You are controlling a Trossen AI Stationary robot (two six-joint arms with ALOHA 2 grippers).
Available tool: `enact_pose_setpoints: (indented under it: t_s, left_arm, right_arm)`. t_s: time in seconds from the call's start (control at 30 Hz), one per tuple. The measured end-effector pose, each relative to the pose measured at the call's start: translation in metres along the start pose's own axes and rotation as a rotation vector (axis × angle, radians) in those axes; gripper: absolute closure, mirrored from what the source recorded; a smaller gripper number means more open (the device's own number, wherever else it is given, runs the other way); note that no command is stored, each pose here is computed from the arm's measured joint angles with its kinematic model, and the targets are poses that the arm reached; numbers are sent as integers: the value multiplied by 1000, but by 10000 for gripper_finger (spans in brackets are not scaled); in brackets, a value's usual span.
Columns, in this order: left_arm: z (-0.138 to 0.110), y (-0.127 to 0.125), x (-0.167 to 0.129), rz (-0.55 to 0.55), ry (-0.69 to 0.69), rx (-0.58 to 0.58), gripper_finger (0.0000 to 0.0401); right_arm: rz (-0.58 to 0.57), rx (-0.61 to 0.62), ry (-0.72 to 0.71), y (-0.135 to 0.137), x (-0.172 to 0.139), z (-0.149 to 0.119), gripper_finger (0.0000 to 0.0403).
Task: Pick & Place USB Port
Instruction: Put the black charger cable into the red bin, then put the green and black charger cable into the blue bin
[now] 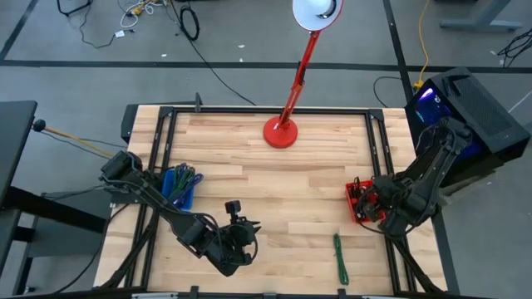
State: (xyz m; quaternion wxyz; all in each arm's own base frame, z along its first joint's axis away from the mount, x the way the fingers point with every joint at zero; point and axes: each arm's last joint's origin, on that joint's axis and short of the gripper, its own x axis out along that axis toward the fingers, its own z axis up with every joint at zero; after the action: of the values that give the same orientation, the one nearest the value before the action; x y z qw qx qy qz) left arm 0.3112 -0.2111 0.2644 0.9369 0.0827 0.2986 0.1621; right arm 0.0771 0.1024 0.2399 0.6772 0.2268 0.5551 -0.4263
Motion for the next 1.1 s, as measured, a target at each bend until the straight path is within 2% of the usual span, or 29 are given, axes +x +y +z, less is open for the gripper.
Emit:
enact_pose_setpoints:
  t_s: [0.2, 0.4, 0.63, 1.1]
  left_arm:
    - [0, 0, 0, 0, 0, -1, 339]
    - [0, 0, 0, 0, 0, -1, 339]
    - [0, 0, 0, 0, 0, -1, 339]
    - [0, 0, 0, 0, 0, -2, 339]
  right_arm:
    - [8, -6, -25, 1, 0, 3, 386]
    - [15, -28, -6, 2, 0, 2, 333]
    - [18, -46, -7, 3, 0, 2, 302]
    - [21, -72, -66, 2, 0, 4, 294]
